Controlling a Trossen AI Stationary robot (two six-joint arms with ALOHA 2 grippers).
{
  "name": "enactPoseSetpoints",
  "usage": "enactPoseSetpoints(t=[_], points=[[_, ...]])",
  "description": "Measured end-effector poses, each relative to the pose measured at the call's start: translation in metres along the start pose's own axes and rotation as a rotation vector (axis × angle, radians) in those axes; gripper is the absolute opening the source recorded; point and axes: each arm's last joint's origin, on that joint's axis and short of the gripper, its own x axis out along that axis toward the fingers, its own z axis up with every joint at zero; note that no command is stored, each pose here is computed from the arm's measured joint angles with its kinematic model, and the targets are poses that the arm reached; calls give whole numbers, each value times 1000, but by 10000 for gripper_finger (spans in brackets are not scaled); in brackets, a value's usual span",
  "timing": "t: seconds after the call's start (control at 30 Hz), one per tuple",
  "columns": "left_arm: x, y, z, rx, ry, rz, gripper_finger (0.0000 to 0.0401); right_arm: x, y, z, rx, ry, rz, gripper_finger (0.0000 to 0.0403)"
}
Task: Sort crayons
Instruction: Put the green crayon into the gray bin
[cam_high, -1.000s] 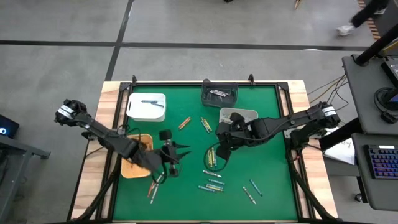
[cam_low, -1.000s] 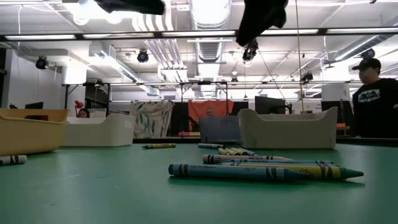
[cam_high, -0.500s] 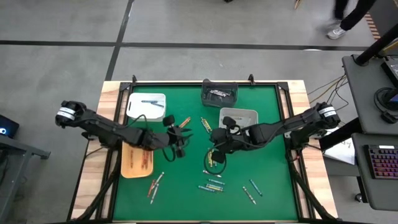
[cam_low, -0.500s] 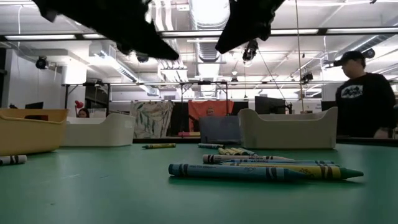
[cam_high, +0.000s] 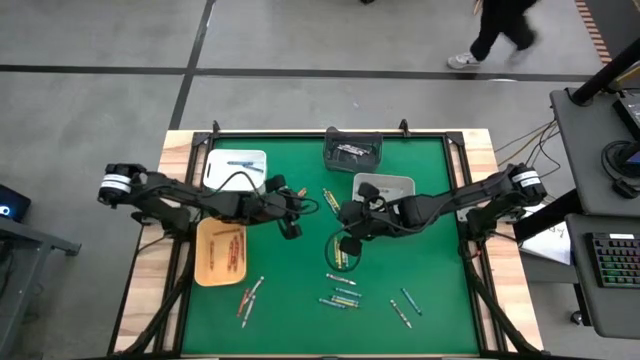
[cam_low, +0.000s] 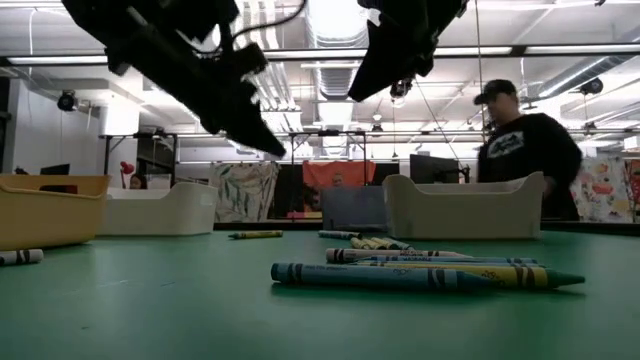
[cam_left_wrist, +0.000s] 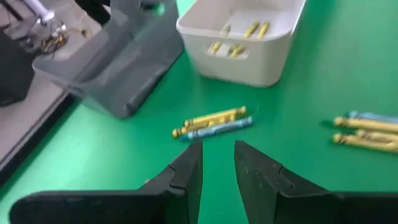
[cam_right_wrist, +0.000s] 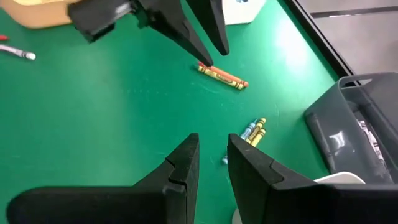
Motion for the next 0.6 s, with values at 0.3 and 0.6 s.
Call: enactPoseSetpoints(t=[0.3, 0.6], points=[[21, -2, -15, 19, 99, 24, 75, 3, -3, -2, -31, 10, -8, 73], [32, -5, -29, -15, 172, 35, 75, 11, -4, -20, -93, 61, -21, 73]])
